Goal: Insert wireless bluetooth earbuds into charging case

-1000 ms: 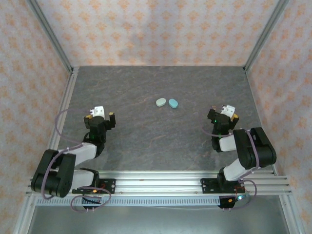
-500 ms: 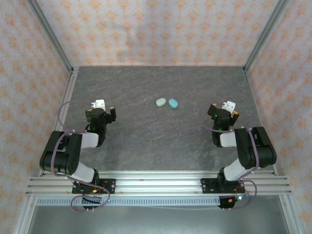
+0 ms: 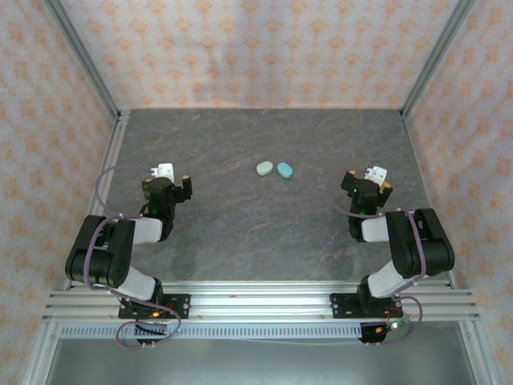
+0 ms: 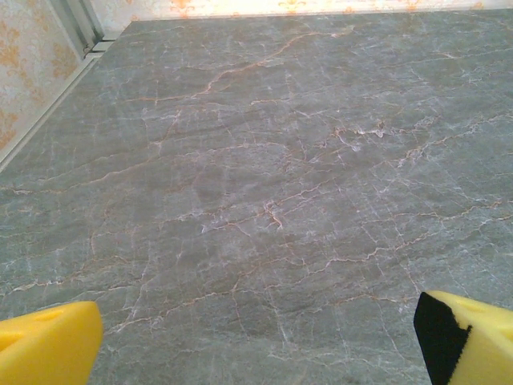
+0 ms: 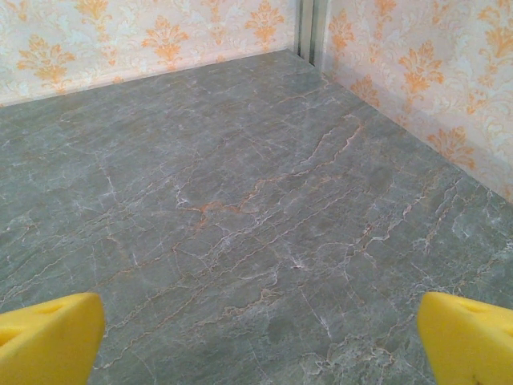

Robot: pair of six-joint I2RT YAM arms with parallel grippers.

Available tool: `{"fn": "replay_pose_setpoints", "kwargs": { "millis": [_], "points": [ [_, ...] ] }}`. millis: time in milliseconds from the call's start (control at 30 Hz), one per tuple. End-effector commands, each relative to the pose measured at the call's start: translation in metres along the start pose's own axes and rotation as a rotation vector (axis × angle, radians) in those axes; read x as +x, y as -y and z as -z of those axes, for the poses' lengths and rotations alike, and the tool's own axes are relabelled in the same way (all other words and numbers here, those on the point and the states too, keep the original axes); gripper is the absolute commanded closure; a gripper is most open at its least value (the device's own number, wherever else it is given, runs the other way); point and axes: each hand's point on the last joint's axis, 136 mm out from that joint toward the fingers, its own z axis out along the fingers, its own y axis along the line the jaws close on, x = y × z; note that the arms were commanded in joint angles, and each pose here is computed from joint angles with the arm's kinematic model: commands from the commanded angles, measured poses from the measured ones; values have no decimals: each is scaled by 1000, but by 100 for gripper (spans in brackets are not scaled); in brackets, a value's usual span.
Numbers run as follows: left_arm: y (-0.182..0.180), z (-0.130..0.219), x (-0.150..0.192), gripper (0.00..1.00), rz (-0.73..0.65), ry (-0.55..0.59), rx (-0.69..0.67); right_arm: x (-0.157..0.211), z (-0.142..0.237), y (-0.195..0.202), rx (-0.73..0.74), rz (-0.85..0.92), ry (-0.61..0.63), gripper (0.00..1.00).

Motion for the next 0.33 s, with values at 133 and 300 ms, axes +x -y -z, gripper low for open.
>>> {"fn": "replay_pose_setpoints", "kwargs": {
  "millis": [133,300],
  "points": [
    [-1,-2,-9,0,18,17,-6,1,-2,-3,-16,-4,-15,1],
    [-1,-2,-9,0,19,18,-5,0,-1,-2,-17,-7,-10,1]
  ]
}}
